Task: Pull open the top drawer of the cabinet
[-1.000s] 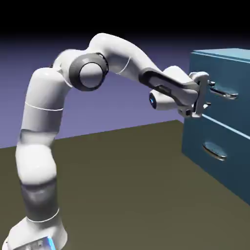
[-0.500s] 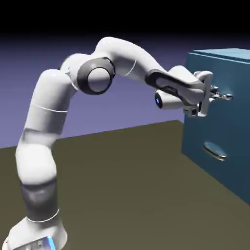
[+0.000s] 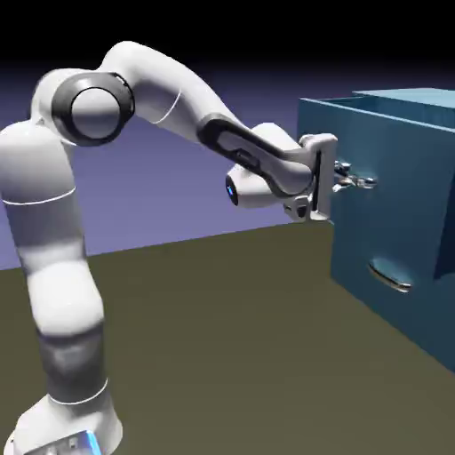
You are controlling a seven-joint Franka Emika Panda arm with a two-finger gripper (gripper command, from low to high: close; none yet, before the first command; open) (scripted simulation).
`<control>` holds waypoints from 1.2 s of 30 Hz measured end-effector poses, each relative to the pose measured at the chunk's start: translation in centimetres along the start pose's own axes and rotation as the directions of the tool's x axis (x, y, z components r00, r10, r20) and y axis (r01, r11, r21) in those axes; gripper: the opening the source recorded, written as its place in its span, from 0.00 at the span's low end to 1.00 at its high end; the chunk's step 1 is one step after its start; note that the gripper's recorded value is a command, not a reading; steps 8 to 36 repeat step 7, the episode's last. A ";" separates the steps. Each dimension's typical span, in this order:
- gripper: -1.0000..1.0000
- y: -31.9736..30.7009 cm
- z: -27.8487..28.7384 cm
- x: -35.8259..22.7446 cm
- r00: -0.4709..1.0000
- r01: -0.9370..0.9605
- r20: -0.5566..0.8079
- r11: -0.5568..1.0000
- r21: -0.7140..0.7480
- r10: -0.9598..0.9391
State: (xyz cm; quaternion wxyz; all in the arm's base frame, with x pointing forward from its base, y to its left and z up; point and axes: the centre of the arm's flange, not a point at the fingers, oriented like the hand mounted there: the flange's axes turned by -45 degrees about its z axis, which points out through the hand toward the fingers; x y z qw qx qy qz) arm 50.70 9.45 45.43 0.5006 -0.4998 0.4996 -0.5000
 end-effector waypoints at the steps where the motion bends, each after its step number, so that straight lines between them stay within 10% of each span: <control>1: 0.00 0.0 -1.1 0.0 1.000 0.000 0.000 1.000 0.000 0.000; 3: 0.00 0.0 -3.5 0.0 1.000 0.000 0.000 1.000 0.000 0.000; 4: 1.00 0.0 -4.5 0.0 1.000 0.000 0.000 1.000 0.000 0.000; 36: 1.00 -0.1 -5.6 0.0 1.000 0.000 0.000 1.000 -0.001 0.000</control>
